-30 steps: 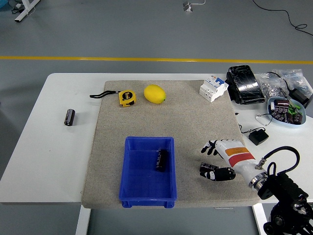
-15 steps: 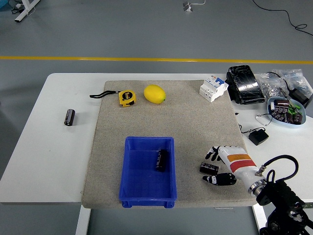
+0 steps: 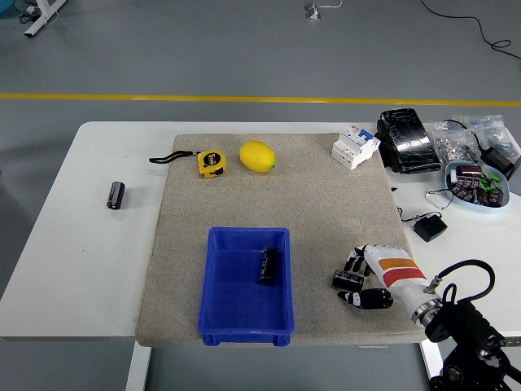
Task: Pick up the battery,place it into the box
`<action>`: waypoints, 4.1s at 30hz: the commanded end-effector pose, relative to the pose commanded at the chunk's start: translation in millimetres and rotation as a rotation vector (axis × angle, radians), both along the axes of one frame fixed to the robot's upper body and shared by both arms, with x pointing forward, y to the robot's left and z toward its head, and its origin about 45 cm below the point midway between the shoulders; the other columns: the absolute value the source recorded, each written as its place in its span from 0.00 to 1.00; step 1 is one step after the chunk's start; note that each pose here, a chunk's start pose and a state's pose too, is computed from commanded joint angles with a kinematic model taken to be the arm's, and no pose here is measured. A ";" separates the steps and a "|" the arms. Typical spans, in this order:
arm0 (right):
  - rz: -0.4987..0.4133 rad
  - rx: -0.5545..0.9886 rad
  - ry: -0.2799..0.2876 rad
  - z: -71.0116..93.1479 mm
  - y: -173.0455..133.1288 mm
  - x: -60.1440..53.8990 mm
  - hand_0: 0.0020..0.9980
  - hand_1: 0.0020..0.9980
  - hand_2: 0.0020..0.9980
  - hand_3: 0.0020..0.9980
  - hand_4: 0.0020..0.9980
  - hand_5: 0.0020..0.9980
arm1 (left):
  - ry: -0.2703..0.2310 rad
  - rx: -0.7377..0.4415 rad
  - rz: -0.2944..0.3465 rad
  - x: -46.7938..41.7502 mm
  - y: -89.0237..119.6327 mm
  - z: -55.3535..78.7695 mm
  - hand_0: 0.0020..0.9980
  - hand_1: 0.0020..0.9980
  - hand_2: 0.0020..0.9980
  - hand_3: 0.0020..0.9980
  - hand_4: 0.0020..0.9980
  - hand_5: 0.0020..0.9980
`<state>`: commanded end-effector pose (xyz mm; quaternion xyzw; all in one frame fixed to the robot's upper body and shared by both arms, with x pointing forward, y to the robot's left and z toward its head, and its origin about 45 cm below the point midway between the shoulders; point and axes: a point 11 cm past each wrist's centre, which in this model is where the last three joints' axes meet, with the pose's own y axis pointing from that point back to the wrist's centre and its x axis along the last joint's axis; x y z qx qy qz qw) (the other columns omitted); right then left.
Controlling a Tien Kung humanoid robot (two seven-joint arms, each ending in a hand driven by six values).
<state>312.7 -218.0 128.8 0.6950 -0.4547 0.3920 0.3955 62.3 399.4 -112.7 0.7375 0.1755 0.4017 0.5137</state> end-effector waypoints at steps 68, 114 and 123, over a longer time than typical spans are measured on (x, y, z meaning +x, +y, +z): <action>0.018 0.003 0.050 1.9 7.2 2.5 0.33 0.45 0.52 0.52 0.88 0.20 | 0.018 0.001 -0.006 -3.7 4.0 0.5 0.70 0.67 0.71 0.62 0.64 0.65; 0.058 0.014 0.044 -0.2 21.5 -0.7 0.29 0.41 0.47 0.47 0.86 0.22 | 0.037 0.003 -0.014 -7.3 5.5 0.4 0.70 0.67 0.71 0.62 0.64 0.65; 0.044 0.006 0.030 2.6 15.9 2.7 0.29 0.40 0.47 0.47 0.85 0.21 | 0.040 0.003 -0.019 -7.4 6.0 0.5 0.70 0.67 0.71 0.62 0.64 0.65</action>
